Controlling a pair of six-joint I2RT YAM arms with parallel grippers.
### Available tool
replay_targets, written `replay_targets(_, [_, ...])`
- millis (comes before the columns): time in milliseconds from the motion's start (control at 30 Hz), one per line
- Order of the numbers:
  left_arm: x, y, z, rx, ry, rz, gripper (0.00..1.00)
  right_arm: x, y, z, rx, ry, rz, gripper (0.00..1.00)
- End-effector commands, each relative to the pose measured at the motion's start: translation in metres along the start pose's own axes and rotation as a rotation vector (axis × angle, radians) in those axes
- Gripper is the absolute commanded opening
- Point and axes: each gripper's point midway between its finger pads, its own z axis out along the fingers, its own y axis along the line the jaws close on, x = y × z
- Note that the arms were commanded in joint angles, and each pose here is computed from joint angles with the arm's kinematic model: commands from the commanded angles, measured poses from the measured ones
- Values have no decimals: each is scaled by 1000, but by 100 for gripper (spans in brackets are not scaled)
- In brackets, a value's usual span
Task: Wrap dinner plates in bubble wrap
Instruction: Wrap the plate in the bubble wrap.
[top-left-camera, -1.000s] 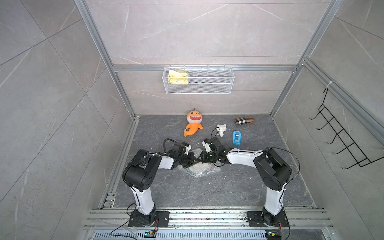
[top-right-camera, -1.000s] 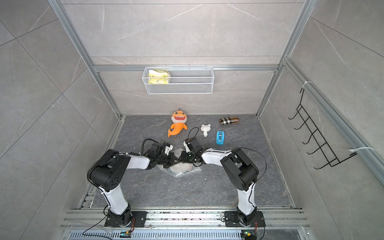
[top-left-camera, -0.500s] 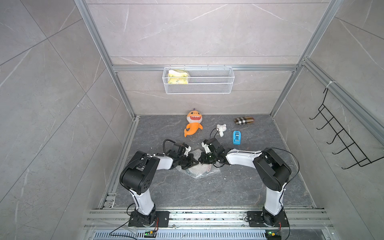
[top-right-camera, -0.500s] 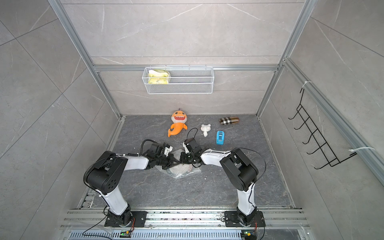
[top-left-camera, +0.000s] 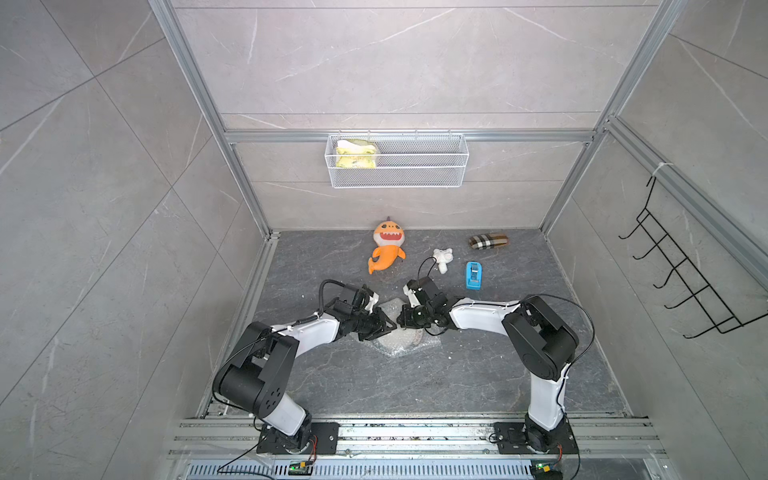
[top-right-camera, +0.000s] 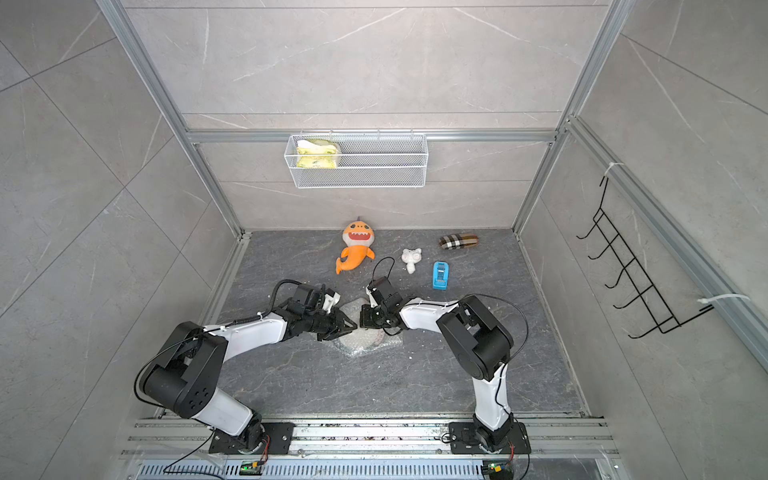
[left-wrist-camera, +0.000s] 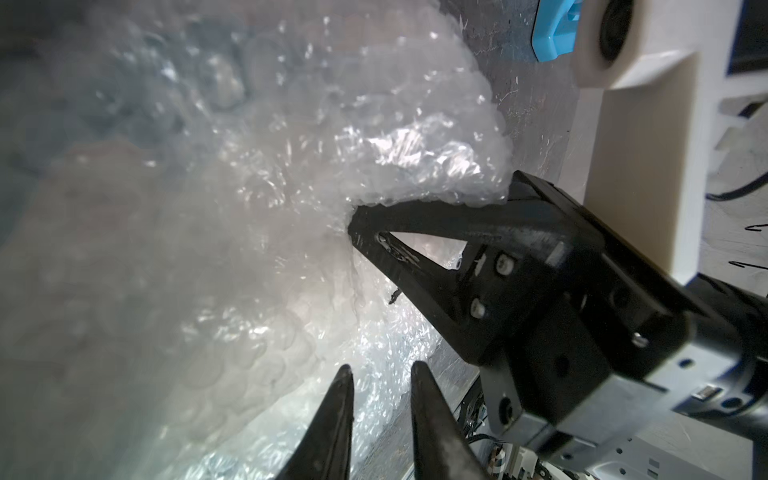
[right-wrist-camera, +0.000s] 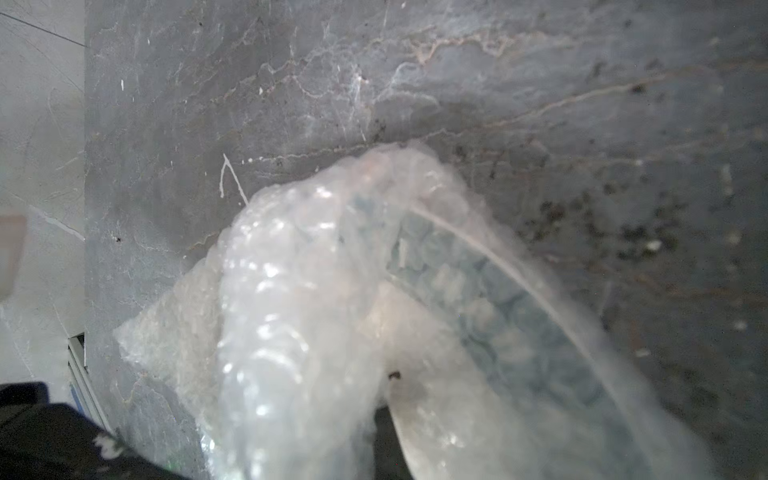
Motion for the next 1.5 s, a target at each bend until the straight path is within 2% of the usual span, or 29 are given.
replay_targets(0, [-5, 2, -7, -47, -55, -30, 30, 5, -16, -1, 66, 16, 38, 0])
replay_targets(167, [-27, 3, -12, -114, -137, 6, 27, -1, -8, -13, 62, -1, 28, 0])
replay_targets(567, [-50, -12, 8, -81, -109, 36, 24, 0, 1, -39, 89, -4, 33, 0])
replay_targets(767, [-38, -21, 28, -9, -56, 19, 19, 12, -7, -31, 105, 31, 57, 0])
replay_targets(900, [-28, -19, 39, -1, -27, 3, 17, 18, -11, -27, 112, 46, 66, 0])
replay_targets(1000, [-17, -17, 48, -12, 5, 7, 11, 21, -13, -27, 114, 50, 69, 0])
replay_targets(1233, [18, 32, 59, -120, 66, -48, 4, 11, -4, -39, 101, 21, 54, 1])
replay_targets(1267, [22, 39, 60, -133, 70, -59, 3, 10, -1, -41, 97, 15, 53, 12])
replay_targets(1333, [26, 46, 61, -141, 73, -64, 3, 6, 2, -46, 79, -2, 60, 16])
replay_targets(1467, [31, 54, 65, -160, 87, -62, 4, -7, 8, -64, 10, -38, 96, 38])
